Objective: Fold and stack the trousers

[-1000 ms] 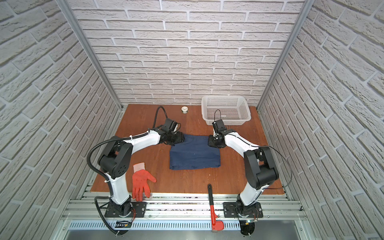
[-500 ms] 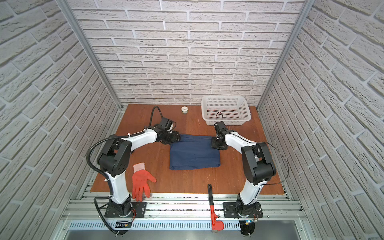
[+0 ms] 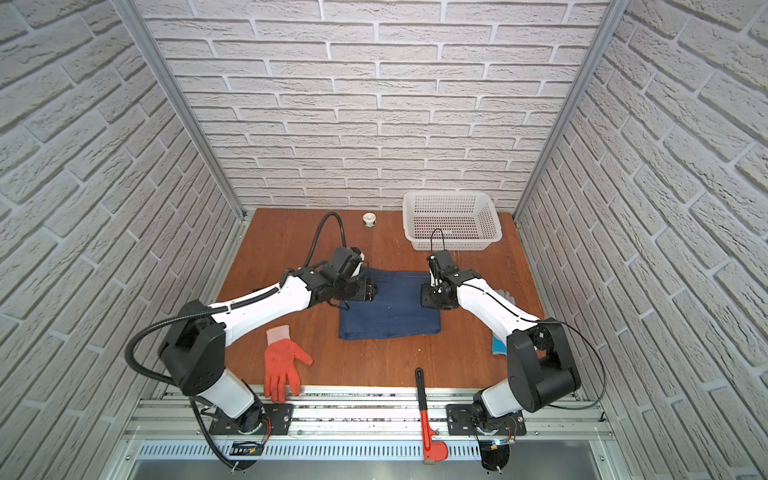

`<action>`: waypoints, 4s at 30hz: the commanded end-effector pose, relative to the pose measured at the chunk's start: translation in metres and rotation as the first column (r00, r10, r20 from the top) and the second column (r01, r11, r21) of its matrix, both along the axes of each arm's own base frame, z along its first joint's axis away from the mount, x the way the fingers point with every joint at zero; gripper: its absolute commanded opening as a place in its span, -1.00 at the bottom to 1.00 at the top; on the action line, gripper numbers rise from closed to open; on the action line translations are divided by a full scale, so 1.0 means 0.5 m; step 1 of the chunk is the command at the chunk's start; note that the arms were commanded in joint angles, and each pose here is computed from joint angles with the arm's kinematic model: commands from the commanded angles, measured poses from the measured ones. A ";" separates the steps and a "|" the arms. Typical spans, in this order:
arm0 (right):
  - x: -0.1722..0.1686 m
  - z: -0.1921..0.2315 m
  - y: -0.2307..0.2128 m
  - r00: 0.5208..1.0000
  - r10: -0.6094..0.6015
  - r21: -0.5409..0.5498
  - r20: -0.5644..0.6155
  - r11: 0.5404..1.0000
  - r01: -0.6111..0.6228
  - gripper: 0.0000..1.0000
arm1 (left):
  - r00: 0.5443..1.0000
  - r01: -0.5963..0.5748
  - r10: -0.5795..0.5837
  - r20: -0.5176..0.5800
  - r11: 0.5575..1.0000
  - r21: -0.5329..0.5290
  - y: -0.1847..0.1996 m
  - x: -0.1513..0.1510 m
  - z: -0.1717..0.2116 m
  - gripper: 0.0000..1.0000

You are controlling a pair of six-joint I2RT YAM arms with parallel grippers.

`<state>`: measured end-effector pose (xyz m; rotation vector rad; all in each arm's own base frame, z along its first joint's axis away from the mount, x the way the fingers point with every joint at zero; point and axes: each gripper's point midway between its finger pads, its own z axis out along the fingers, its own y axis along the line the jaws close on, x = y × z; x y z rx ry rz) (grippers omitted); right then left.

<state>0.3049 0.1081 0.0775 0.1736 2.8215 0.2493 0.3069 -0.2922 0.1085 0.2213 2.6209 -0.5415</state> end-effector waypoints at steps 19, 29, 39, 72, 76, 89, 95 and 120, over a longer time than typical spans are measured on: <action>-0.037 -0.127 0.167 0.986 0.115 0.038 -0.118 0.993 -0.112 -0.14 | 0.955 -0.198 0.238 -0.175 0.956 0.218 0.242 -0.012 -0.190 0.47; 0.027 0.053 0.200 0.983 0.142 0.026 0.119 0.989 -0.146 -0.05 | 0.976 -0.218 0.207 0.068 0.944 0.249 0.278 0.000 0.043 0.61; 0.015 0.190 0.093 0.913 0.133 -0.124 0.387 0.988 -0.091 -0.03 | 0.975 -0.220 0.198 0.095 0.882 0.417 0.178 -0.066 0.018 0.76; 0.008 0.152 0.076 0.916 0.111 -0.113 0.385 0.991 -0.072 -0.04 | 0.953 -0.076 0.219 -0.207 0.840 0.537 0.346 0.158 -0.221 0.74; 0.013 0.156 0.082 0.914 0.111 -0.100 0.389 0.992 -0.078 -0.05 | 0.945 -0.088 0.243 -0.219 0.834 0.545 0.392 0.199 -0.221 0.75; 0.027 0.170 0.090 0.912 0.099 -0.068 0.399 0.995 -0.079 -0.05 | 0.911 -0.164 0.345 -0.227 0.806 0.568 0.540 0.286 -0.202 0.75; 0.032 0.160 0.091 0.918 0.101 -0.066 0.384 0.994 -0.082 -0.05 | 0.891 -0.184 0.385 -0.241 0.791 0.583 0.606 0.326 -0.214 0.76; 0.083 0.162 0.075 0.923 0.080 -0.061 0.376 0.996 -0.062 -0.06 | 0.944 -0.287 0.322 0.066 0.711 0.641 0.713 0.521 -0.020 0.89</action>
